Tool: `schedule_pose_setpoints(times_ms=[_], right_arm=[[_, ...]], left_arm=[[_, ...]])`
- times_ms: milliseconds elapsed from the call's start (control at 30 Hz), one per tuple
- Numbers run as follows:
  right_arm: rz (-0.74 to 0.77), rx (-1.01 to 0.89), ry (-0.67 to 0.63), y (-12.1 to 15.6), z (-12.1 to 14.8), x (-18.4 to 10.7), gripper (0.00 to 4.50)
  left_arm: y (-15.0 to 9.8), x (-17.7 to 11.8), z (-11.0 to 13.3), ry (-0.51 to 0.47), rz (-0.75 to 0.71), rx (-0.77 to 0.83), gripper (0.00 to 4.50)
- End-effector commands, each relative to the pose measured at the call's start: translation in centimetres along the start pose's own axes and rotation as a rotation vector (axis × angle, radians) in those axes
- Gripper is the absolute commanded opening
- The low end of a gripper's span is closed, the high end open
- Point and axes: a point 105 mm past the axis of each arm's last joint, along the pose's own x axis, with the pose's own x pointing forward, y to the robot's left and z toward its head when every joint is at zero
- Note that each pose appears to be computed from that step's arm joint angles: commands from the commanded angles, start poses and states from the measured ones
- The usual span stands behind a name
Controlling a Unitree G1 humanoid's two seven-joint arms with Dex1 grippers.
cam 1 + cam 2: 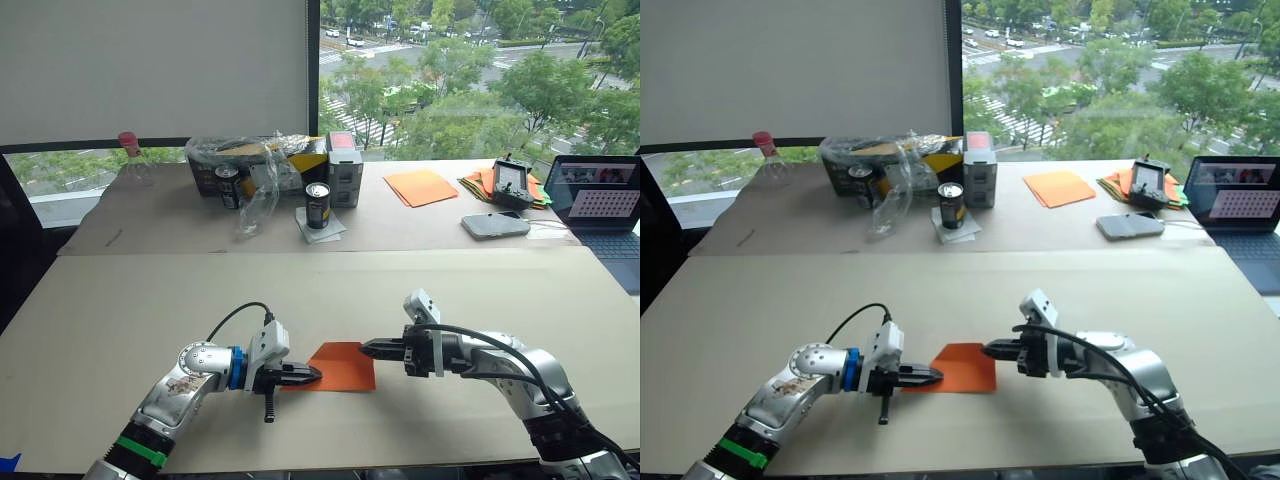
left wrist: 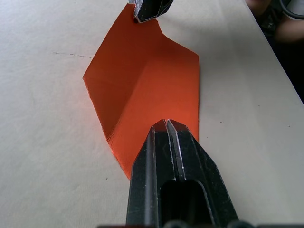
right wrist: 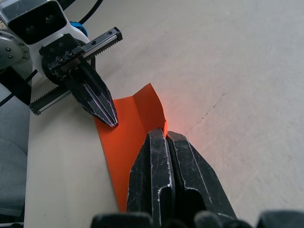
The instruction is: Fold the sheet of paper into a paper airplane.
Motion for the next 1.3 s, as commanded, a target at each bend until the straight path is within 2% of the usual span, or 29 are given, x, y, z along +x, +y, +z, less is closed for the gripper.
schedule_pose_setpoints(times_ms=[33, 167, 267, 400, 533, 700, 967, 1067, 1167, 1200, 1300], right_arm=[[0.017, -0.069, -0.047, 0.7, 1.5, -0.4, 0.04], [0.024, -0.151, -0.055, 1.3, 1.7, -0.3, 0.04], [0.04, -0.387, -0.01, 2.4, 1.2, -0.3, 0.04], [0.107, -0.594, 0.051, 4.0, -0.3, 0.0, 0.04], [0.108, -0.822, 0.122, 3.8, -2.1, -0.1, 0.04], [0.105, -0.914, 0.143, 3.7, -3.8, 0.4, 0.04], [0.079, -0.979, 0.16, 3.2, -4.9, 0.6, 0.04], [0.082, -0.98, 0.177, 3.0, -5.3, 0.7, 0.04], [0.086, -0.977, 0.184, 2.9, -5.5, 0.8, 0.04], [0.087, -0.976, 0.185, 2.9, -5.5, 0.9, 0.04], [0.085, -0.973, 0.184, 2.8, -5.4, 1.0, 0.04]], left_arm=[[-0.2, 0.2, -0.9, 0.031, -0.008, -0.023, 0.0], [-0.3, 0.2, -0.9, 0.031, -0.014, -0.032, 0.0], [-0.3, 0.3, -1.0, 0.029, -0.024, -0.073, 0.0], [-0.9, 0.5, -1.3, 0.042, -0.053, -0.109, 0.0], [-1.2, 0.6, -1.3, 0.049, -0.068, -0.12, 0.0], [-1.1, 0.3, -1.3, 0.052, -0.067, -0.128, 0.0], [-1.3, -0.5, -1.2, 0.065, -0.089, -0.146, 0.0], [-0.8, -1.0, 0.3, -0.01, -0.081, -0.173, 0.0], [0.4, -1.9, 4.3, -0.224, -0.065, -0.265, 0.0], [0.7, -2.3, 5.5, -0.269, -0.072, -0.277, 0.0], [1.0, -2.7, 6.9, -0.294, -0.088, -0.288, 0.0]])
